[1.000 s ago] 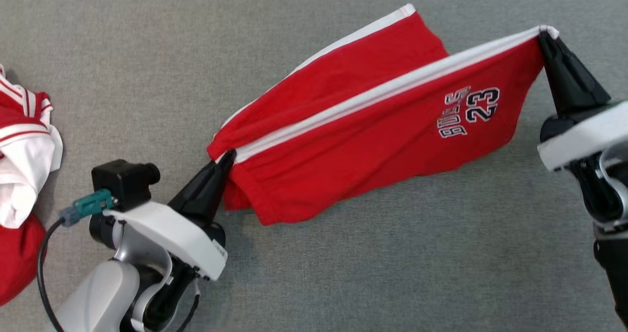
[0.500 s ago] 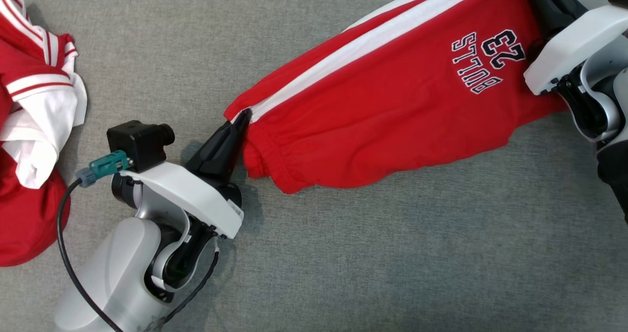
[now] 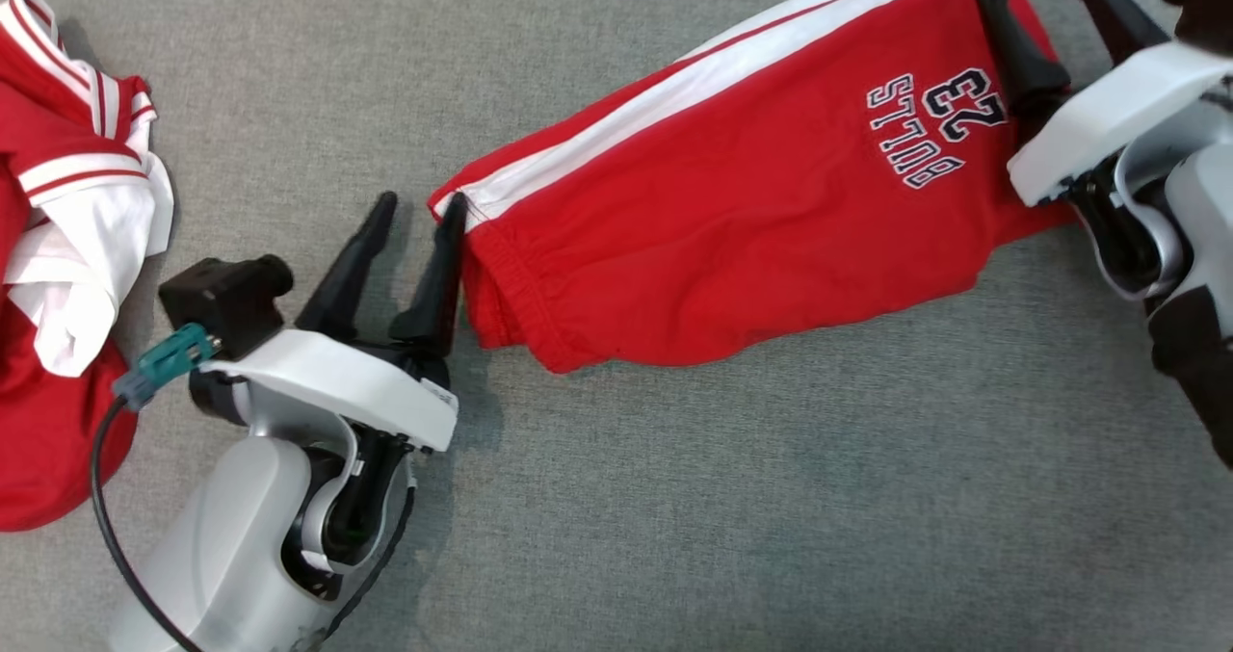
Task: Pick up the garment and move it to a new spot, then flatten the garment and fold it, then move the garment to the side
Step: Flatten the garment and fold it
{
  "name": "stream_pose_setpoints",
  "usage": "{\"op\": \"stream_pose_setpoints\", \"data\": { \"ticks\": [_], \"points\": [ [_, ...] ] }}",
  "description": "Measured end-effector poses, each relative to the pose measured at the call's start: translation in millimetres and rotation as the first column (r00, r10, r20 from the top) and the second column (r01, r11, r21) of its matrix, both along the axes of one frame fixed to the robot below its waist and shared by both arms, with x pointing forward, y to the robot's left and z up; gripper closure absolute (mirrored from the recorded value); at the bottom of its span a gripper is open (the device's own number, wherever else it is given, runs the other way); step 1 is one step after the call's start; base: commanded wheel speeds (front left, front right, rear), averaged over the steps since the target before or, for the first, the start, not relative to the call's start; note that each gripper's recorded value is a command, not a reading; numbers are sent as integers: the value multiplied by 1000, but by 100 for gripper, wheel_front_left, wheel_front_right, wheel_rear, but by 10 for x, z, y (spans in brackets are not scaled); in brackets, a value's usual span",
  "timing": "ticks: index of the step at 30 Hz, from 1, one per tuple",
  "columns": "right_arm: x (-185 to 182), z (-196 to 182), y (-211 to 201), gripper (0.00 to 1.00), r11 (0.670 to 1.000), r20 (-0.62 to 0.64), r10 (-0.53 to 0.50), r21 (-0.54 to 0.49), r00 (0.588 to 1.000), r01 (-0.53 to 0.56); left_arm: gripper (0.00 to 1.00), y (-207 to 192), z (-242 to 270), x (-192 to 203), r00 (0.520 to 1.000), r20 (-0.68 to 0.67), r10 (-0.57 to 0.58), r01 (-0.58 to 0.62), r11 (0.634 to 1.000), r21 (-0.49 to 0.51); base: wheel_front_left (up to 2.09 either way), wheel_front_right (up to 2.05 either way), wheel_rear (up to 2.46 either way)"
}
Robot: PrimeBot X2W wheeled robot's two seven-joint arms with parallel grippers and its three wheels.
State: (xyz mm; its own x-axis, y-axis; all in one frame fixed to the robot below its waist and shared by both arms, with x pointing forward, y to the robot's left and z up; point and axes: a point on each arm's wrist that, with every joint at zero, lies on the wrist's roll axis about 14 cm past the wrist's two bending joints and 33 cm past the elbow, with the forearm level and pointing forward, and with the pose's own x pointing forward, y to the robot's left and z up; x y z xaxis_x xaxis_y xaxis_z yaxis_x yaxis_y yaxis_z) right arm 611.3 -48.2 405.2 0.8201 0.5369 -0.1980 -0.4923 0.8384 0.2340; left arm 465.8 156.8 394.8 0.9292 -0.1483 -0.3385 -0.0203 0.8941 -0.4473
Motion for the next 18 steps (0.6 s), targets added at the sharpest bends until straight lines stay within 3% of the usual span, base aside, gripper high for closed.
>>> {"op": "stream_pose_setpoints", "data": {
  "ticks": [8, 13, 18],
  "points": [
    [-198, 309, -310, 0, 997, 108, -80, 25, 991, 77, 0, 200, 373, 14, 982, 155, 109, -124, 988, 92, 0, 0, 0],
    [-400, 577, -567, 0, 989, 202, -150, 37, 968, 145, 0, 214, 617, 71, 960, 264, 90, -140, 975, 174, 0, 0, 0],
    [-732, 588, -749, 0, 981, 236, -192, 6, 953, 196, 0, 241, 706, 99, 948, 312, 57, -147, 951, 272, 0, 0, 0]
  ]
}}
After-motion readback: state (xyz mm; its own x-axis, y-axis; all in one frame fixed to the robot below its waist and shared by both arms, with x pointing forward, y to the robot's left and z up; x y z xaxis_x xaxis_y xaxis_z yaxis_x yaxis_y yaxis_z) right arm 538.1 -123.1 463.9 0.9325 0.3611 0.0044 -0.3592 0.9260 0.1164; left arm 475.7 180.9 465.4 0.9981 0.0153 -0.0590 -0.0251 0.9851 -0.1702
